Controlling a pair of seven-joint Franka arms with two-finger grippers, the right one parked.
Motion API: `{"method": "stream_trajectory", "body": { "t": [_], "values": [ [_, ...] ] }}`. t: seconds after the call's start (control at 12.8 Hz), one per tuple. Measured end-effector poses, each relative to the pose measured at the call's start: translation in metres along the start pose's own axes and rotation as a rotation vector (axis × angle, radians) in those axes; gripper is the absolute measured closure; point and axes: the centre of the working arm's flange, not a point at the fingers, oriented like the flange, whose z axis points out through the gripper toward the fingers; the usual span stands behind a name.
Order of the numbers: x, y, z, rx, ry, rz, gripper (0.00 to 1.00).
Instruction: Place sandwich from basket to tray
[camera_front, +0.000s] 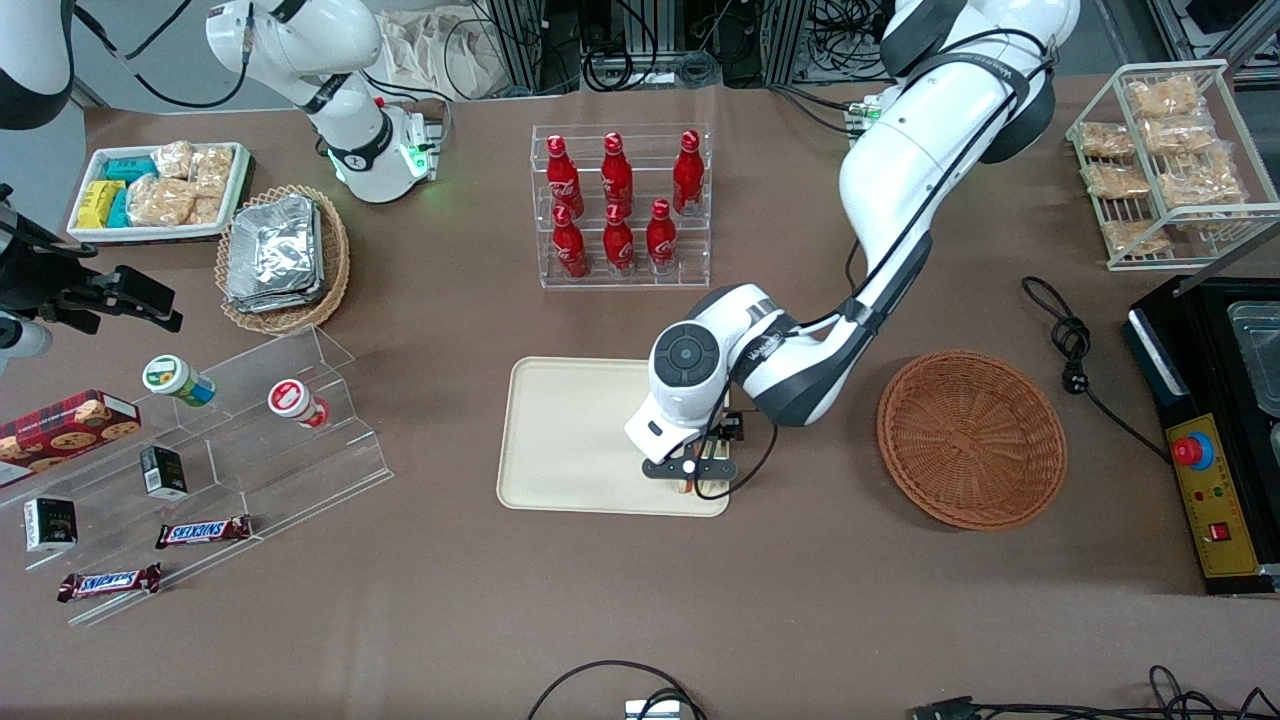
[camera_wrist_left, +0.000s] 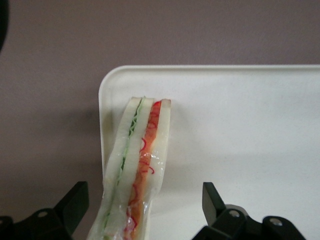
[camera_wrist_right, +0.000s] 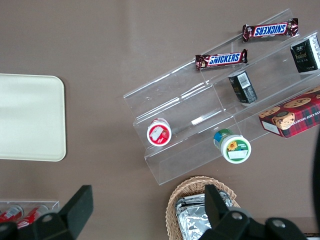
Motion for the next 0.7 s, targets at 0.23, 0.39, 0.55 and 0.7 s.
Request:
{"method": "stream_trajectory", "body": {
  "t": [0.23,0.39,0.55,0.7],
  "values": [
    [0.023,-0.05,-0.064,0.018,0.035,-0.049,0.0],
    [0.034,-0.1,-0.116,-0.007,0.053,-0.043,0.0],
    [0.035,-0.155,-0.16,-0.011,0.07,-0.036,0.0],
    [0.029,-0.206,-0.193,-0.021,0.078,-0.046,0.0]
  ]
}}
